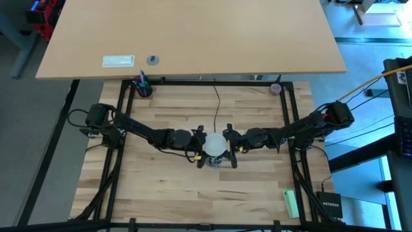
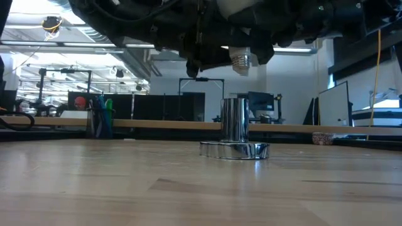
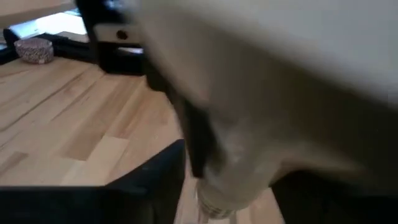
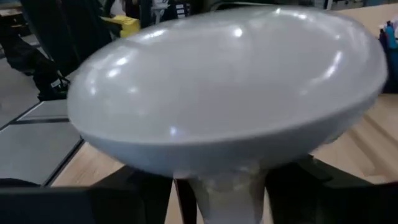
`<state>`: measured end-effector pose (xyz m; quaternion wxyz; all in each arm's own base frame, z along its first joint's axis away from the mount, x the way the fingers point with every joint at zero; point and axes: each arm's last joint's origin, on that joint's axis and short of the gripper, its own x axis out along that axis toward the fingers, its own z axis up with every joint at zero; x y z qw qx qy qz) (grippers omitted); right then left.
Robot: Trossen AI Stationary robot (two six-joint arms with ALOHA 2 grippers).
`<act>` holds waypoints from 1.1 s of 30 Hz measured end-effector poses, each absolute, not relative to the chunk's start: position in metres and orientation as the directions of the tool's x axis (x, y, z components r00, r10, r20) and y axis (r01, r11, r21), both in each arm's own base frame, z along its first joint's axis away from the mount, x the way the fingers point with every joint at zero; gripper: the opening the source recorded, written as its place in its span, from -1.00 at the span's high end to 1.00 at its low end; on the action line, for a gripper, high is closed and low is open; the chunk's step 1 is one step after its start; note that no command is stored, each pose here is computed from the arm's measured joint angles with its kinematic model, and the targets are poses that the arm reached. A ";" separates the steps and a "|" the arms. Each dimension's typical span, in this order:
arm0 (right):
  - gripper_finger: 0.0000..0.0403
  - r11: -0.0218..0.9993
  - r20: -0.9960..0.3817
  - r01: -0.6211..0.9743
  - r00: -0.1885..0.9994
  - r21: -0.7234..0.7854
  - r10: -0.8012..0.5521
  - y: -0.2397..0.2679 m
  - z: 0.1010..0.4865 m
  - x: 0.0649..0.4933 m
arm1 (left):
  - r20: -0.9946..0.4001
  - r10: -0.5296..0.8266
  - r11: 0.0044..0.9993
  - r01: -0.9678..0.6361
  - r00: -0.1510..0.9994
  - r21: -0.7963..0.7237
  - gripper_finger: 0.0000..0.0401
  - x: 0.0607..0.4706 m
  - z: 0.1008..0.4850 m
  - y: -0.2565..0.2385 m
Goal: Screw lightbulb
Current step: Insert the lightbulb into the lamp
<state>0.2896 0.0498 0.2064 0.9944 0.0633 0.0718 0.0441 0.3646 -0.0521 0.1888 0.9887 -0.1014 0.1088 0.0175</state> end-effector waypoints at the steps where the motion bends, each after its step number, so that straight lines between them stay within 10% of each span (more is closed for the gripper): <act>1: -0.04 0.988 -0.132 -0.079 0.987 0.130 0.097 0.050 0.207 0.289 | -0.220 0.013 0.977 -0.059 0.975 -0.204 -0.14 0.365 0.189 -0.051; 33: 0.17 0.991 -0.154 -0.101 0.981 0.091 0.114 0.047 0.224 0.276 | -0.235 0.028 0.985 -0.067 0.971 -0.161 -0.27 0.333 0.243 -0.047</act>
